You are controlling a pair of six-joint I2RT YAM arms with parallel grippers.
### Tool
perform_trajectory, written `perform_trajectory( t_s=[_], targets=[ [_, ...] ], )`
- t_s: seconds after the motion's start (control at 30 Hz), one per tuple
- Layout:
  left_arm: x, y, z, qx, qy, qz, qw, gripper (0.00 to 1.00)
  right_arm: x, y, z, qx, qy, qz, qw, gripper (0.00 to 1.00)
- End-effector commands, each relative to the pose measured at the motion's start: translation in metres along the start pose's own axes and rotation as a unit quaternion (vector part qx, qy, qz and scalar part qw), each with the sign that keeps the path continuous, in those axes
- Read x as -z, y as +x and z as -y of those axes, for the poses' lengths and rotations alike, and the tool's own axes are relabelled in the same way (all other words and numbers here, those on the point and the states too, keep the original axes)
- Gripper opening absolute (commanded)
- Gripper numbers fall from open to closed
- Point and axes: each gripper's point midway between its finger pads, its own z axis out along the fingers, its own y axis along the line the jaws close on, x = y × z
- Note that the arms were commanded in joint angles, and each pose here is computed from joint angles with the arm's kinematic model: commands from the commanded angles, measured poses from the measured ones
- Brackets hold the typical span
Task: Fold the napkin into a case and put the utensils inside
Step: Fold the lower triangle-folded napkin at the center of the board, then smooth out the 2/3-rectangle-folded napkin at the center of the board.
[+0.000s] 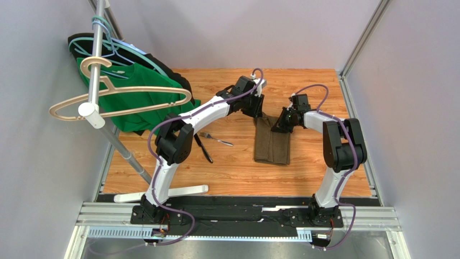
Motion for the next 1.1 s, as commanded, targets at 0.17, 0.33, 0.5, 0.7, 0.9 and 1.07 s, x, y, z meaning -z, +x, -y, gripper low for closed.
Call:
perform_trajectory(
  t_s=[0.17, 0.33, 0.5, 0.7, 0.9, 1.07],
  targets=[
    [-0.019, -0.002, -0.055, -0.079, -0.104, -0.014, 0.991, 0.47, -0.007, -0.005, 0.009, -0.002, 0.014, 0.0, 1.0, 0.0],
    [-0.034, -0.005, -0.046, -0.076, -0.067, -0.006, 0.995, 0.49, -0.006, -0.006, 0.007, 0.0, 0.012, 0.002, 1.0, 0.0],
    [-0.047, -0.005, -0.037, -0.062, -0.036, -0.004, 0.997, 0.42, -0.004, -0.007, 0.004, -0.001, 0.006, 0.002, 1.0, 0.0],
    [-0.052, -0.006, -0.03, -0.038, -0.021, -0.001, 0.999, 0.22, 0.004, -0.016, -0.01, -0.002, -0.012, 0.01, 1.0, 0.01],
    [-0.056, -0.004, -0.026, -0.002, -0.022, -0.001, 1.0, 0.18, 0.017, -0.048, -0.015, -0.012, -0.021, 0.032, 0.999, 0.04],
    [-0.059, -0.004, -0.022, 0.029, -0.023, 0.002, 0.999, 0.13, 0.013, -0.063, -0.005, -0.025, -0.012, 0.035, 0.999, 0.04]
  ],
)
